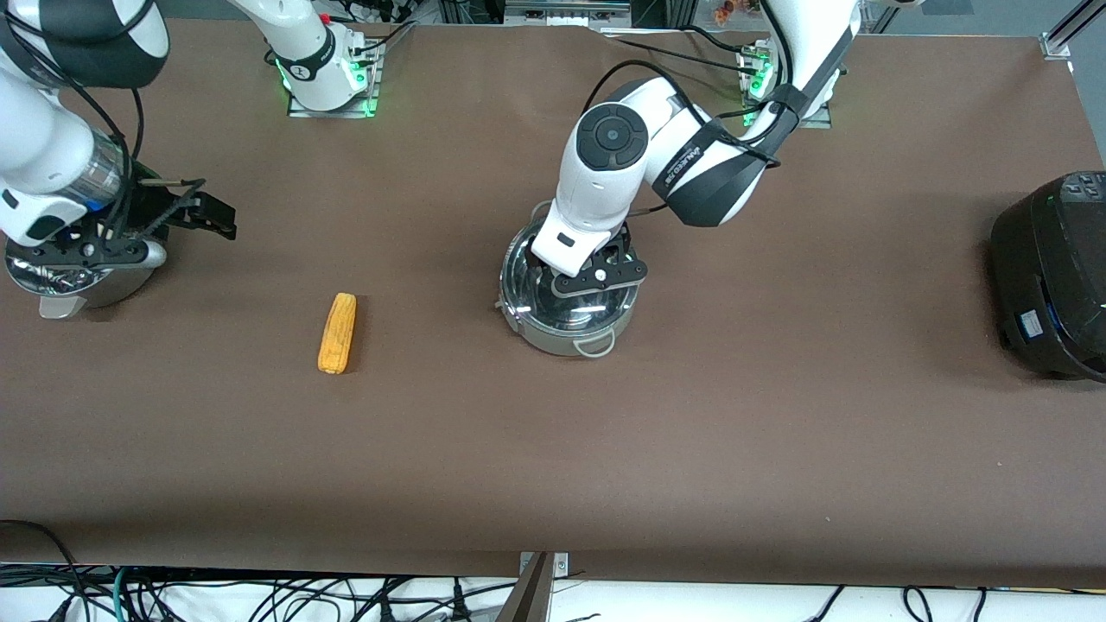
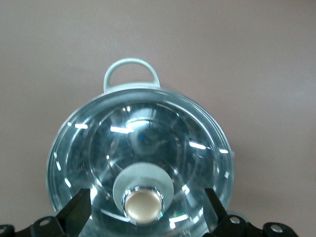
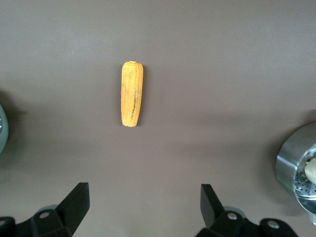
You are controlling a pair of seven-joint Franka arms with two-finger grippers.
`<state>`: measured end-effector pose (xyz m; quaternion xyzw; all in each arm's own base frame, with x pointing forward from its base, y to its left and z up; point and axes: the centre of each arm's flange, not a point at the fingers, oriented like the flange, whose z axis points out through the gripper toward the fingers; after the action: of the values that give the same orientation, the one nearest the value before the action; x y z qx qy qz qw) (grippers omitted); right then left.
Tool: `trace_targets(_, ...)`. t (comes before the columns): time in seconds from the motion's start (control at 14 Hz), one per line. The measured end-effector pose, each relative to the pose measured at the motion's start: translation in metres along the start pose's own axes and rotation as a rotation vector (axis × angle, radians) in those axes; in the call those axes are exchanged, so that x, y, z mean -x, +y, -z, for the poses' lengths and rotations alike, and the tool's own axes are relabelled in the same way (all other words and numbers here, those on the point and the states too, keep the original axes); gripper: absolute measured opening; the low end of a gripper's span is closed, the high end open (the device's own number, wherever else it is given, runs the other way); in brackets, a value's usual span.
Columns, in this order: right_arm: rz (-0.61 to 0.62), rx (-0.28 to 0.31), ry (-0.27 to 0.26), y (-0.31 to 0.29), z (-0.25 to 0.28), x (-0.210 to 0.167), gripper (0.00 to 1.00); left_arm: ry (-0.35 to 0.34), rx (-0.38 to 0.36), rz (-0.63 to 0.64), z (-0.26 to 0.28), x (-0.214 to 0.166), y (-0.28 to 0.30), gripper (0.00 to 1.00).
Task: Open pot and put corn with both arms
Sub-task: 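Lift the lid with the left gripper while the right gripper grasps the corn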
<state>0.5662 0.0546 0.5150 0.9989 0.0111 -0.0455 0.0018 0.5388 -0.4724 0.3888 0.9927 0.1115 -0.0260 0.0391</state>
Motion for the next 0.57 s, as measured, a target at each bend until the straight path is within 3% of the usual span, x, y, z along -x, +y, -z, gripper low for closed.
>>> trace_targets(0.57, 0.004, 0.006, -0.017, -0.006, -0.107, -0.034, 1.0, -0.046, -0.057, -0.127, -0.048, 0.027, 0.014, 1.0)
